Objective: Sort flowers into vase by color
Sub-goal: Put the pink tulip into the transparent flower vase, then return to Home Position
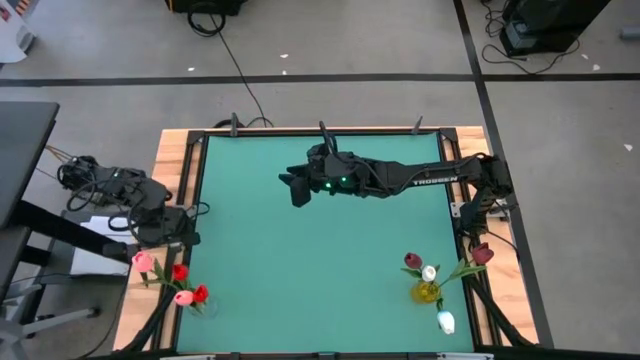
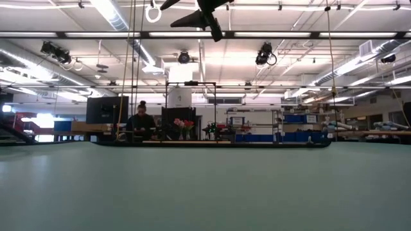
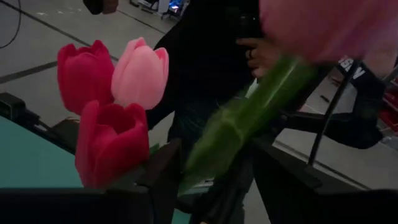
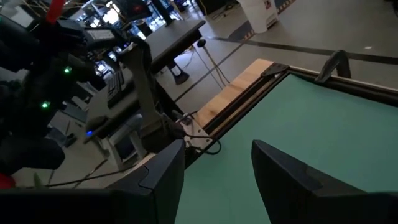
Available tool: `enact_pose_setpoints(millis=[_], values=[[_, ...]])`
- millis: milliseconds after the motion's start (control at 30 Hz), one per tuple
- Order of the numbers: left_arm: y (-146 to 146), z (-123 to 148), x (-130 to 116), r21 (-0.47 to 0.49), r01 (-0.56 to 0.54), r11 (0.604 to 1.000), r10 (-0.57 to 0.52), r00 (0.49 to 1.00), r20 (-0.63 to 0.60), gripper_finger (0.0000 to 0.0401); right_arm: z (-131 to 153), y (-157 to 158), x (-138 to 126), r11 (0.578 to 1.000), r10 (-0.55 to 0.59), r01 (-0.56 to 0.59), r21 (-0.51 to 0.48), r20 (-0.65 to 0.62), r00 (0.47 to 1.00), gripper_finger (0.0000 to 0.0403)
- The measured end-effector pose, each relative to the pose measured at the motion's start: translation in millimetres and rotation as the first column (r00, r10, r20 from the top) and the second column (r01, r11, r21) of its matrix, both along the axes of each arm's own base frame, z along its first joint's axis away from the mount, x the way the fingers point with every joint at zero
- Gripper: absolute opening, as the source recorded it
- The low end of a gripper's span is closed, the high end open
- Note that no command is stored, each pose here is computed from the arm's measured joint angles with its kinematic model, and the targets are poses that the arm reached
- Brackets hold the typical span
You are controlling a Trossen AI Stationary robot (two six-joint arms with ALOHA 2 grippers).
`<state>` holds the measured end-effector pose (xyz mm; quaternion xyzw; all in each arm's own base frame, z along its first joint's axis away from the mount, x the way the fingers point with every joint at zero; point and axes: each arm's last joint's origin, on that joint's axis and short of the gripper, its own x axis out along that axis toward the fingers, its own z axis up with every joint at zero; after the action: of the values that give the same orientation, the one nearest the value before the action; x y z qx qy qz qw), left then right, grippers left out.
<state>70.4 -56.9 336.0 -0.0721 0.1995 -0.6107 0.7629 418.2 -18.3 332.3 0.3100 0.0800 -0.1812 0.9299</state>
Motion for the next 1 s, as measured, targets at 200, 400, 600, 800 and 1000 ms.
enact_pose_setpoints(millis=[200, 400, 600, 800, 1000], values=[[-10.5, -3.5, 5.7, 0.047, 0.009, 0.999, -0.008, 1.0, -0.02, 0.0191, -1.9, 0.4, -0.3, 0.999, 0.034, -0.034, 0.007, -0.021, 0.999, 0.0195], [-22.4, -2.0, 14.5, 0.05, 0.005, 0.999, -0.004, 1.0, -0.011, 0.019, -4.0, 0.6, -0.8, 0.997, 0.073, -0.072, 0.024, -0.041, 0.996, 0.0195], [-29.8, 2.8, 19.4, 0.024, -0.063, 0.998, 0.064, 0.998, -0.01, 0.0189, -4.1, 1.7, -0.5, 0.991, 0.136, -0.136, 0.013, -0.048, 0.99, 0.0195], [-24.6, 19.4, 13.9, -0.007, -0.127, 0.992, 0.126, 0.99, -0.07, 0.0189, -0.5, 3.4, 1.0, 0.98, 0.198, -0.197, 0.007, -0.009, 0.98, 0.0195], [-17.2, 42.0, 5.6, -0.018, -0.181, 0.983, 0.179, 0.98, -0.088, 0.0189, 7.5, 5.2, 3.0, 0.965, 0.262, -0.262, -0.011, 0.074, 0.962, 0.0195]])
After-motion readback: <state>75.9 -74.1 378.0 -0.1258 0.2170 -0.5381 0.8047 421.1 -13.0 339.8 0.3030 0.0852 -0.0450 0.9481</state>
